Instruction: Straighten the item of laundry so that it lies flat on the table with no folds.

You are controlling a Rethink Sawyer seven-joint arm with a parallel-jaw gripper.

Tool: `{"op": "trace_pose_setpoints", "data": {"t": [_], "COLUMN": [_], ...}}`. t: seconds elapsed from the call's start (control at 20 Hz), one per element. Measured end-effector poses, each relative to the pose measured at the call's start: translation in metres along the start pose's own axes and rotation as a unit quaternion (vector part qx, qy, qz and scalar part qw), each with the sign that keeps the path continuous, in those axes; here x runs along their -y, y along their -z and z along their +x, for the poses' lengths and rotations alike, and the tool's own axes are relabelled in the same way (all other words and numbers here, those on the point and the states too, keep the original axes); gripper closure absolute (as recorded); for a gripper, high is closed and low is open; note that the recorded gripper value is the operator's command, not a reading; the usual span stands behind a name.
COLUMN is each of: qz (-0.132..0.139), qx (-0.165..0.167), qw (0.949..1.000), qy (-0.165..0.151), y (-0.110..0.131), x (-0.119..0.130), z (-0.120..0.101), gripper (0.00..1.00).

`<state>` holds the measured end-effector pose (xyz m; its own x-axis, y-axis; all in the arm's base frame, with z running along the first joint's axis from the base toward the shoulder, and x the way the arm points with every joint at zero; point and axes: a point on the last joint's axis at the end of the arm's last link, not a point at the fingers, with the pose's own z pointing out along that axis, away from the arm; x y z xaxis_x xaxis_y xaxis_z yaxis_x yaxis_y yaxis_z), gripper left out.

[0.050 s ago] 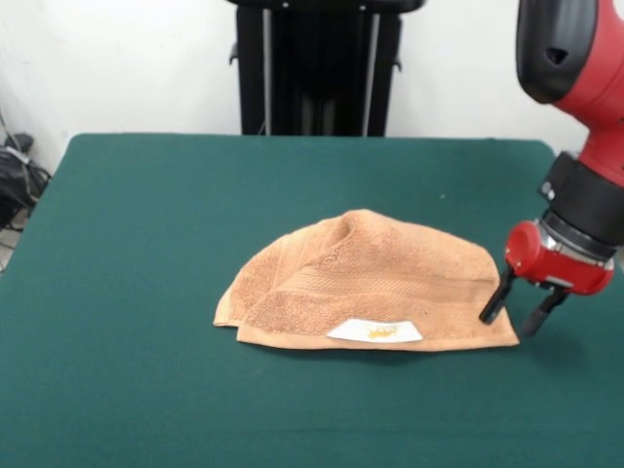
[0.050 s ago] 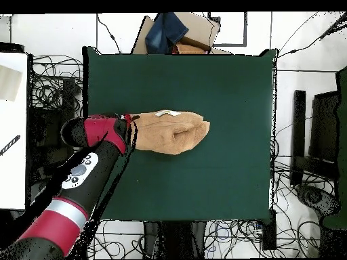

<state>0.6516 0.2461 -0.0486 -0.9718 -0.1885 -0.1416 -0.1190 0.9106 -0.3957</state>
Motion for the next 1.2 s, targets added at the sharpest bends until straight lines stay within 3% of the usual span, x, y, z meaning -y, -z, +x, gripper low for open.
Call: {"op": "trace_pose_setpoints", "data": {"t": [1.2], "qz": [-0.001], "qx": [-0.002], "qw": [1.0000], "qy": [-0.006], "y": [-0.010], "x": [0.000], "z": [-0.003], "gripper": [0.00]}}
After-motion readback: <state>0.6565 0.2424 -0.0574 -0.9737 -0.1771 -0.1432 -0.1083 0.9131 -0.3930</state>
